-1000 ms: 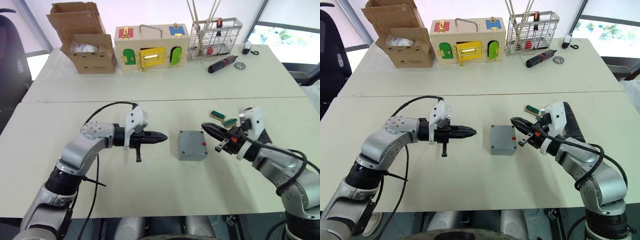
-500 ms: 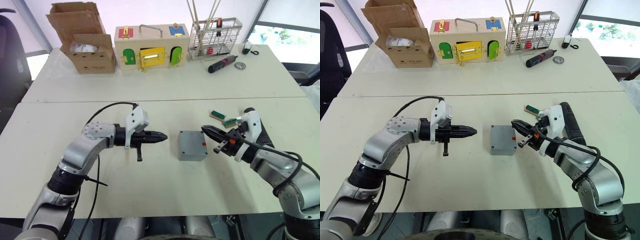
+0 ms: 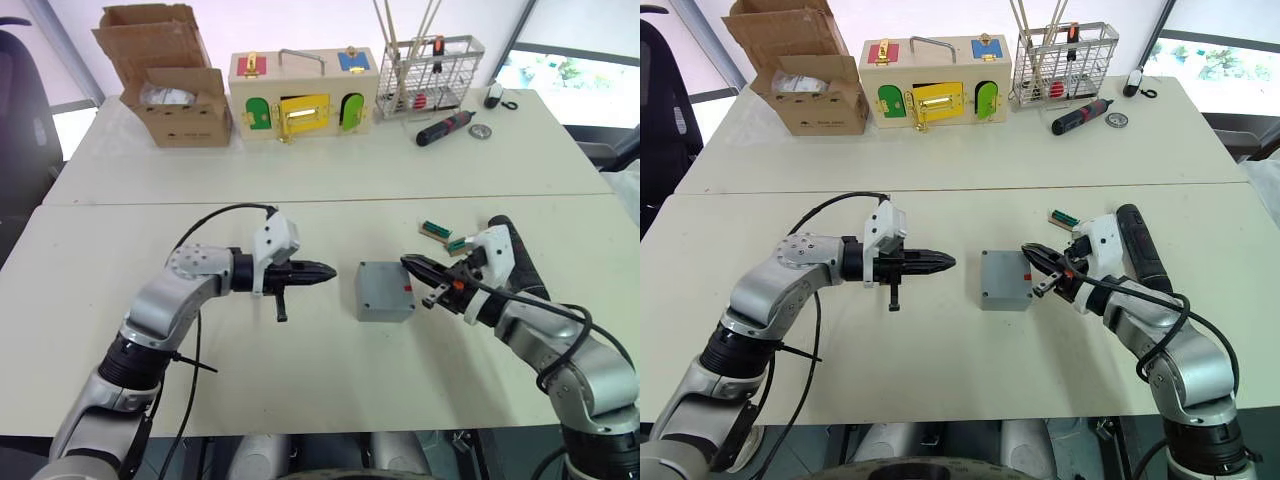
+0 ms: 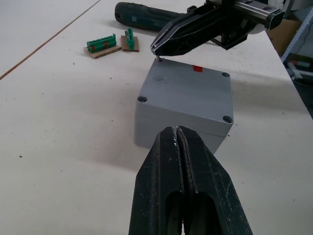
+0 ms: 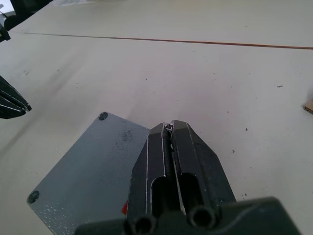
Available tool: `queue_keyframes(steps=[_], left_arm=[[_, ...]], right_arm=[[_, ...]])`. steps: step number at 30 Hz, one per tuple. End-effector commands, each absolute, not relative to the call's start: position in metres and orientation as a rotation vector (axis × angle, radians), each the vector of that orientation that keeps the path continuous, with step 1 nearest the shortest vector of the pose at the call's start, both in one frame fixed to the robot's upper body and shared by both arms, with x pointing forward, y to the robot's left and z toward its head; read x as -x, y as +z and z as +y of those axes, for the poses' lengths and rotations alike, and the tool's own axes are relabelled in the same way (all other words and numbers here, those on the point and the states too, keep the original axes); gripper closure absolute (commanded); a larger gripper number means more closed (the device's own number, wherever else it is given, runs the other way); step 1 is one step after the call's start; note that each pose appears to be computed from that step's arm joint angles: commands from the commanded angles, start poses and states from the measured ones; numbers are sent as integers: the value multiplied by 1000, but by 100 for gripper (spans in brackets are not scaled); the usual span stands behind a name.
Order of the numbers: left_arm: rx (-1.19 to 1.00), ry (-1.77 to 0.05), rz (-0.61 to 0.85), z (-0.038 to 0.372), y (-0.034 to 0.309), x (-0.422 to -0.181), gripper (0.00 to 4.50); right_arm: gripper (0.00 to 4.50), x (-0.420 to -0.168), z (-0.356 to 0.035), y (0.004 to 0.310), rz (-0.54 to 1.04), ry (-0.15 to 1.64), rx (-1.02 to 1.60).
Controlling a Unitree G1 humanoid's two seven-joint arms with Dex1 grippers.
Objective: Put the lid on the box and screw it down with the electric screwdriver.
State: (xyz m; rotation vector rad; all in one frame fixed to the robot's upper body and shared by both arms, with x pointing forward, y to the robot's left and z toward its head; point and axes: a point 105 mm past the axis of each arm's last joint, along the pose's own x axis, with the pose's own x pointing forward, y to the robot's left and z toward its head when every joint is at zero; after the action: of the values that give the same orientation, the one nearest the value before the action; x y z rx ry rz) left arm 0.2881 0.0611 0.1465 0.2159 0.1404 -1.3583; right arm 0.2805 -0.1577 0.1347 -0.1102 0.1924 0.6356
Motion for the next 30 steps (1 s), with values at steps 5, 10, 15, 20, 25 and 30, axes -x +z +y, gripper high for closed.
queue_keyframes(steps=[5, 10, 15, 20, 25, 30], left_arm=[[-228, -1357, 97, 60, 155, -289, 450], [-231, -1355, 95, 61, 155, -289, 450], [-234, -1354, 89, 61, 157, -292, 450], [-206, -1354, 62, 56, 162, -296, 450], [-143, -1372, -10, 45, 180, -301, 450], [-181, -1482, -83, 21, 191, -294, 450]], right_arm=[[447, -282, -160, 138, 171, 625, 142], [422, -281, -160, 140, 161, 628, 140], [202, -279, -161, 147, 149, 634, 146], [31, -276, -169, 165, 126, 632, 164], [2, -279, -200, 213, 85, 562, 141], [2, -282, -262, 240, 280, 410, 237]])
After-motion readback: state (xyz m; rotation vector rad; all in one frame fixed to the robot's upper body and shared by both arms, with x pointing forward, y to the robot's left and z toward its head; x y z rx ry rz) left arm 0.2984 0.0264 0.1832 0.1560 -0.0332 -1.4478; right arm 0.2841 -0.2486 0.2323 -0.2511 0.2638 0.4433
